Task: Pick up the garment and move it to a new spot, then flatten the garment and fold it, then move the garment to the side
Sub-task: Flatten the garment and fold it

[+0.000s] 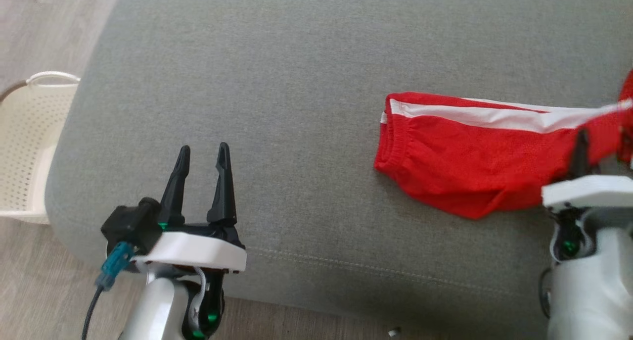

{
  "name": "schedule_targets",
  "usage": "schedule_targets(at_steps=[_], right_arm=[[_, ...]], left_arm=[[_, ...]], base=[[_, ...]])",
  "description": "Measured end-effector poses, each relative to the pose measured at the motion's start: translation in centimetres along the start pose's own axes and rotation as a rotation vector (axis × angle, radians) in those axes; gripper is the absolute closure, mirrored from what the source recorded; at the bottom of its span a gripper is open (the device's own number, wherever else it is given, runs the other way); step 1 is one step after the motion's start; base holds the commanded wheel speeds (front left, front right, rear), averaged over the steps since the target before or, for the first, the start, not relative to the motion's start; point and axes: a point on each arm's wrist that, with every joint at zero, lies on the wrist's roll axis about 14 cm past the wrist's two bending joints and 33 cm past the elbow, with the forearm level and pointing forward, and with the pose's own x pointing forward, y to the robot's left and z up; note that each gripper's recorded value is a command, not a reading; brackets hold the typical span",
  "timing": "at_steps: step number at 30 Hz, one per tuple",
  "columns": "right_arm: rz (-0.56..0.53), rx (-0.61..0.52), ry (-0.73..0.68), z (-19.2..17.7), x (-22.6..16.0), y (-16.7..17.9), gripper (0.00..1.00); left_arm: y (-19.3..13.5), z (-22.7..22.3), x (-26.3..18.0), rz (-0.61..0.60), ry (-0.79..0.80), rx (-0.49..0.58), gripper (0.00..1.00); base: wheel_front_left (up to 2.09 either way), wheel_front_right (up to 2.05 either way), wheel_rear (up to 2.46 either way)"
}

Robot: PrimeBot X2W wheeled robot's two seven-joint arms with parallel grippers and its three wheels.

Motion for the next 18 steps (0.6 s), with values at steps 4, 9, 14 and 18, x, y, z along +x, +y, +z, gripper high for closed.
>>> schedule_targets(at_steps=[4, 9, 14, 18], right_arm=[[0.114, -0.022, -0.016, 0.1, 0.1, 3.9, 1.0], [0.299, -0.065, -0.012, -0.6, -0.9, 10.0, 1.0], [0.413, -0.081, 0.044, -3.1, -2.8, 13.2, 1.0], [0.43, -0.091, 0.084, -4.5, -3.5, 13.5, 1.0]], left_arm=[[0.3, 0.4, -0.3, 0.01, -0.01, 0.002, 0.0], [0.6, 0.8, -0.6, 0.018, -0.022, 0.003, 0.0], [0.8, 1.1, -0.8, 0.023, -0.029, 0.003, 0.0], [0.9, 1.1, -0.9, 0.027, -0.03, 0.004, 0.0]], base=[[0.0, 0.0, 0.0], [0.0, 0.0, 0.0], [0.0, 0.0, 0.0], [0.0, 0.0, 0.0]])
